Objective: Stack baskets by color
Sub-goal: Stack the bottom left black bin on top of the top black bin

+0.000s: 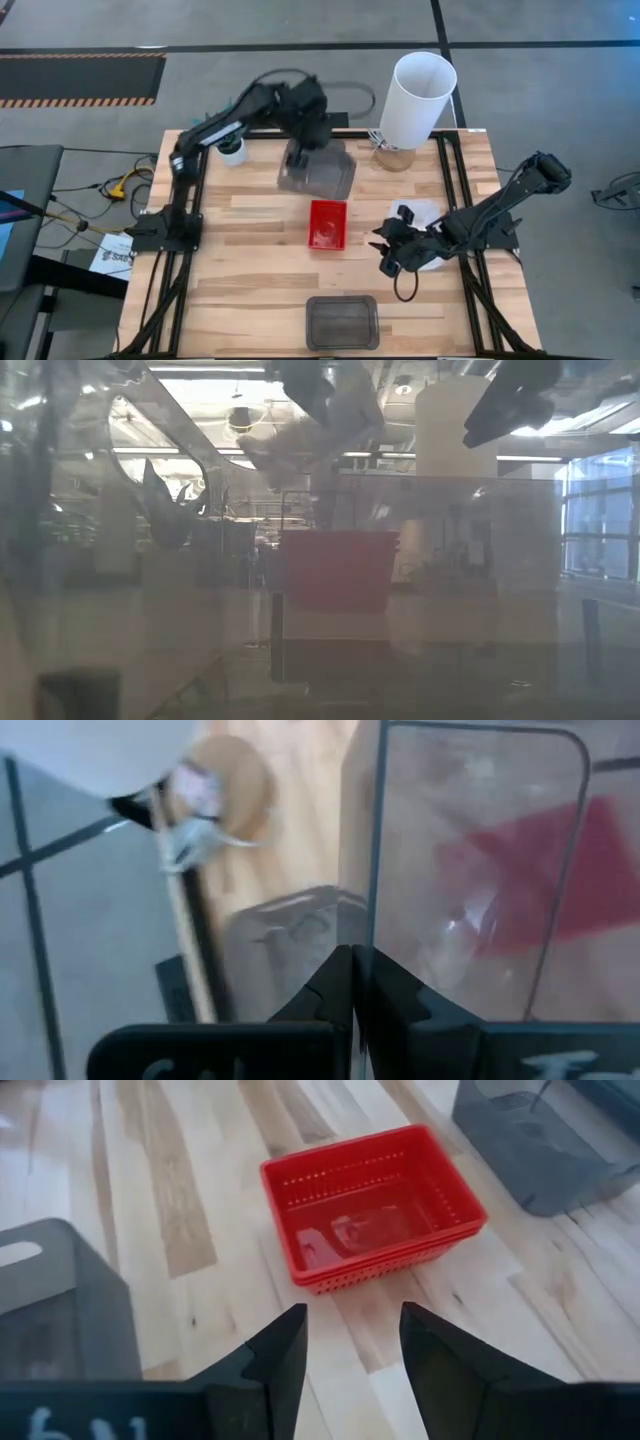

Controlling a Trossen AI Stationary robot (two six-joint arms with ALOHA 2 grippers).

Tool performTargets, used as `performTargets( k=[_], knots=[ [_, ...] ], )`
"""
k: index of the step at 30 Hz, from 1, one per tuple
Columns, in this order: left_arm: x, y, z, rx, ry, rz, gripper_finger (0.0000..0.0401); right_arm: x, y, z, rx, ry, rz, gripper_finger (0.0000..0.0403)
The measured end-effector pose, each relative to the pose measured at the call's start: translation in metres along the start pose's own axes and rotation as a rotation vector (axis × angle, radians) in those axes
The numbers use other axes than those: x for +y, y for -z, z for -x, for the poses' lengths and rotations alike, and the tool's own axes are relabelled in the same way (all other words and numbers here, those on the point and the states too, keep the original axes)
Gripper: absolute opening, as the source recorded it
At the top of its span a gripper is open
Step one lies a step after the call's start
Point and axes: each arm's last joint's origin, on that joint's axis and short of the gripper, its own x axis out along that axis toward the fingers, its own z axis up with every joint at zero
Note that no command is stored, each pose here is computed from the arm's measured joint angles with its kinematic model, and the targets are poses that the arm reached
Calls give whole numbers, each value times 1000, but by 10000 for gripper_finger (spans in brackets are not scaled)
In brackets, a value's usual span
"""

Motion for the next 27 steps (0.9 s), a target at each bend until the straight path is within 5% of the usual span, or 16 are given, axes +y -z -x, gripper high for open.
performTargets(
  k=[5,10,27],
  knots=[
    [44,48,-32,35,-6,-21,0,-8,-3,-5,31,25,-14,175],
    [73,84,-36,4,43,87,0,-15,-4,-9,55,58,-17,170],
    [91,98,-42,-68,22,106,0,-42,-18,-26,125,78,-10,168]
  ],
)
